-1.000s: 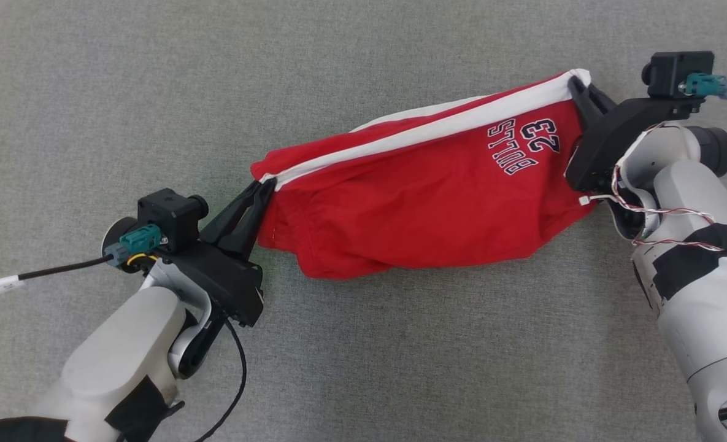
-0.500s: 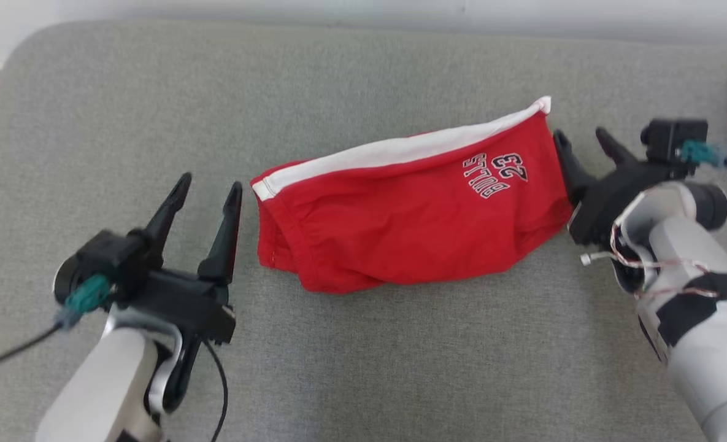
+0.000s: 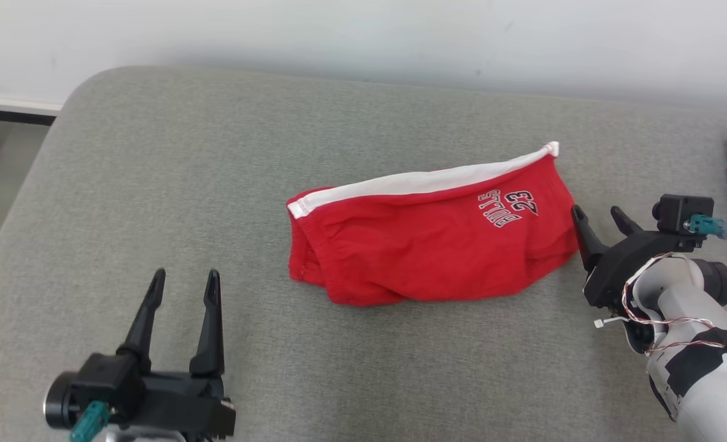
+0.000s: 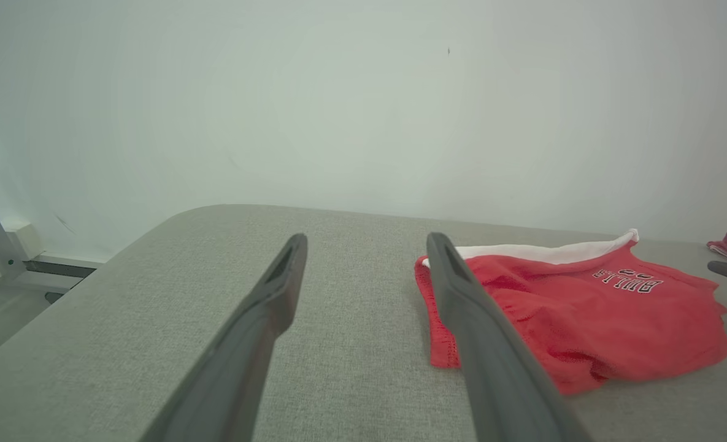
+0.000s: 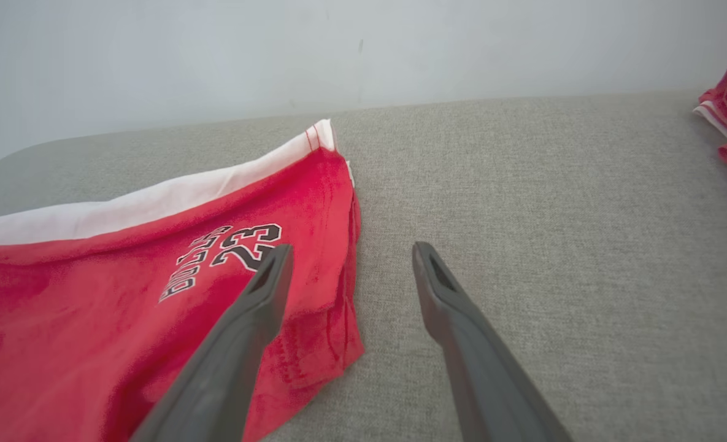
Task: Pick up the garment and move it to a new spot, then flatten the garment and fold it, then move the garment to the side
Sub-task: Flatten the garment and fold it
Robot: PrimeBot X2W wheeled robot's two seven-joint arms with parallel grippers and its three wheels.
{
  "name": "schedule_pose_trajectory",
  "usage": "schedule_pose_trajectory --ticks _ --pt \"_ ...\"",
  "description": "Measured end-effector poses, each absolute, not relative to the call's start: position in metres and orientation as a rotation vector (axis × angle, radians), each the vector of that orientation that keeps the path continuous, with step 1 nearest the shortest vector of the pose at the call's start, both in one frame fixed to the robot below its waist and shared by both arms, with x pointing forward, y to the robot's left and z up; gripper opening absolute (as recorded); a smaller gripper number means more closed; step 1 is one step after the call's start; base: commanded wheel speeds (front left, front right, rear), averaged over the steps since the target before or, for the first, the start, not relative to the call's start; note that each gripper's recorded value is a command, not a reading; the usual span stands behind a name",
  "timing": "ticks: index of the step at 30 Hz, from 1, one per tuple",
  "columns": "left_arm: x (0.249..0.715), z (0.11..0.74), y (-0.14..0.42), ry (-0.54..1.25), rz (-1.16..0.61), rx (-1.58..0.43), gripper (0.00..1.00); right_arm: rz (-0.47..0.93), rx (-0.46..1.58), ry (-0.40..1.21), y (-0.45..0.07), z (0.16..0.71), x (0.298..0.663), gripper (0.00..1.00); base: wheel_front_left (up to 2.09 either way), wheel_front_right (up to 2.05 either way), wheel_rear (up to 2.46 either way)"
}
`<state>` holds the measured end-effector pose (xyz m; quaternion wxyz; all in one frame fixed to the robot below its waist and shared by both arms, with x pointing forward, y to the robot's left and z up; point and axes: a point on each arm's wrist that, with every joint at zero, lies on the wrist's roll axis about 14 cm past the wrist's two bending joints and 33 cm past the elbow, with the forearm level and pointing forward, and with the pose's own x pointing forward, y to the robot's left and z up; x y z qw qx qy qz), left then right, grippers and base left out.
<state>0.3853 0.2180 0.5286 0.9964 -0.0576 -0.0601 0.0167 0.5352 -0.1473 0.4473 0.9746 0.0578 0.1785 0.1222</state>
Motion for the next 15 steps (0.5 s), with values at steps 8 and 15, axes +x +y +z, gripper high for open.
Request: schedule_pose_trajectory --ticks 8,15 --pt "0.362 0.521 0.228 -0.105 0.100 -0.110 1.00 0.249 0.100 0.436 -0.135 0.426 0.534 1.00 0.00 0.00 0.00" --pt "0.359 0.517 0.229 -0.099 0.107 -0.103 1.00 0.237 0.095 0.540 -0.129 0.404 0.529 0.91 0.00 0.00 0.00"
